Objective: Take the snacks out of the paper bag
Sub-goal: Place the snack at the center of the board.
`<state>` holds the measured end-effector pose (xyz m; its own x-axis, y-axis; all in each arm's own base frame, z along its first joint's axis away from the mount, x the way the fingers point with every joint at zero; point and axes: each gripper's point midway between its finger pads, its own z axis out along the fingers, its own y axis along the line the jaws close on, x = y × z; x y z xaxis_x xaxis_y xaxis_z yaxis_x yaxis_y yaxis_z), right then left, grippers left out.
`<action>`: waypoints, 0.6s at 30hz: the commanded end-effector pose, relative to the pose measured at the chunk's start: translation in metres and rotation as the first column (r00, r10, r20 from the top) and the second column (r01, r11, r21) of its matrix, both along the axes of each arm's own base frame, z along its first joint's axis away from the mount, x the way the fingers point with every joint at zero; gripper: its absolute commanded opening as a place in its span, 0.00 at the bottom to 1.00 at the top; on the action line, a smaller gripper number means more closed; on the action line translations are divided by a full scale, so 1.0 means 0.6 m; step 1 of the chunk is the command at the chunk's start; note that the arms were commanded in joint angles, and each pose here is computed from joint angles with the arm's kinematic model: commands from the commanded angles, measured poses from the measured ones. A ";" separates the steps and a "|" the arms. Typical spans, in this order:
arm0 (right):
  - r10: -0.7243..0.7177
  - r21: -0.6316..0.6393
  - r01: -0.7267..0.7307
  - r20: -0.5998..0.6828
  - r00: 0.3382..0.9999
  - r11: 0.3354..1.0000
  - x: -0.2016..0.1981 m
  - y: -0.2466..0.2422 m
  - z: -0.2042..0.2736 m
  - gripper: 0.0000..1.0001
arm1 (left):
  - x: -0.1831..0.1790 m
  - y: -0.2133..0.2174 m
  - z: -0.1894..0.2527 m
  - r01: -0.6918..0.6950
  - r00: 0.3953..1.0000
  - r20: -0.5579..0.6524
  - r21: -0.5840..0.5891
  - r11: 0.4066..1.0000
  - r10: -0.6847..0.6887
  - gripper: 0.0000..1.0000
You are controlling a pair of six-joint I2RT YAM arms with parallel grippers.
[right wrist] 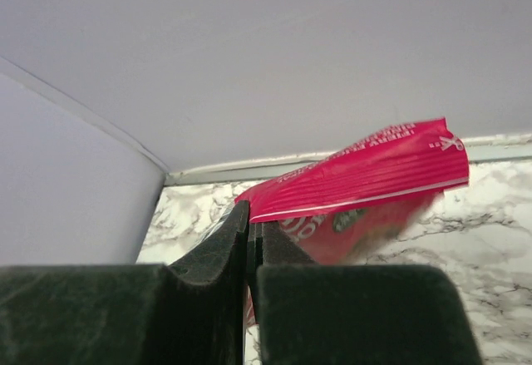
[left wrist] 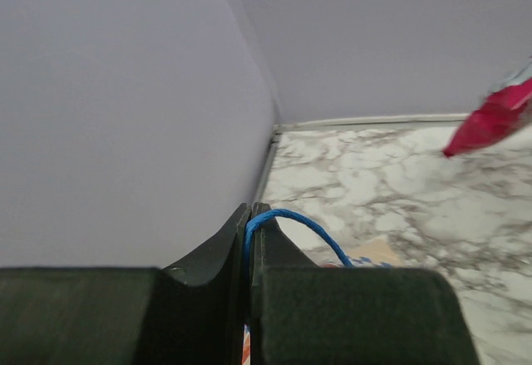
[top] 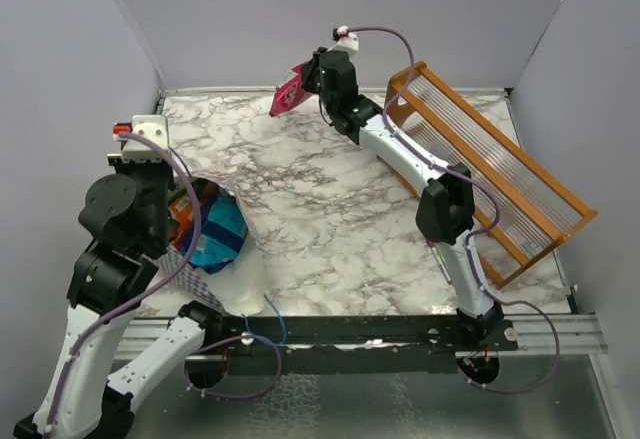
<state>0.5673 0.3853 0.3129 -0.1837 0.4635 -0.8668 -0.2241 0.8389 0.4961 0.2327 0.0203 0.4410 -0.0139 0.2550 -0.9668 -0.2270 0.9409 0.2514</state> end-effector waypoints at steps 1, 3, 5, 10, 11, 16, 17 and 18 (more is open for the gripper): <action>0.072 0.093 -0.064 -0.087 0.994 0.994 -0.010 -0.003 -0.044 0.01 | -0.037 -0.080 0.024 0.329 0.943 0.106 -0.134 0.935 -0.317 0.00; 0.073 0.102 -0.056 -0.167 0.983 0.993 -0.016 -0.020 -0.099 0.01 | -0.043 -0.091 0.015 0.366 0.930 0.097 -0.147 0.919 -0.354 0.00; 0.057 0.089 -0.037 -0.233 0.971 0.995 -0.025 -0.039 -0.145 0.01 | -0.045 -0.103 0.006 0.401 0.916 0.078 -0.147 0.904 -0.393 0.00; 0.004 0.018 0.002 -0.344 0.939 1.000 -0.066 -0.083 -0.227 0.01 | -0.053 -0.131 -0.023 0.479 0.877 0.041 -0.169 0.861 -0.479 0.00; -0.011 0.002 0.013 -0.360 0.933 1.000 -0.076 -0.093 -0.241 0.01 | -0.053 -0.136 -0.029 0.490 0.870 0.036 -0.173 0.854 -0.492 0.00; -0.064 -0.077 0.034 -0.434 0.899 0.996 -0.121 -0.135 -0.290 0.06 | -0.063 -0.147 -0.046 0.527 0.847 0.035 -0.187 0.829 -0.530 0.00; -0.064 -0.092 0.025 -0.450 0.891 0.995 -0.131 -0.139 -0.299 0.07 | -0.064 -0.146 -0.047 0.526 0.847 0.037 -0.188 0.829 -0.530 0.00; -0.054 -0.105 0.006 -0.464 0.884 0.995 -0.140 -0.141 -0.306 0.10 | -0.064 -0.146 -0.048 0.526 0.848 0.040 -0.193 0.829 -0.529 0.00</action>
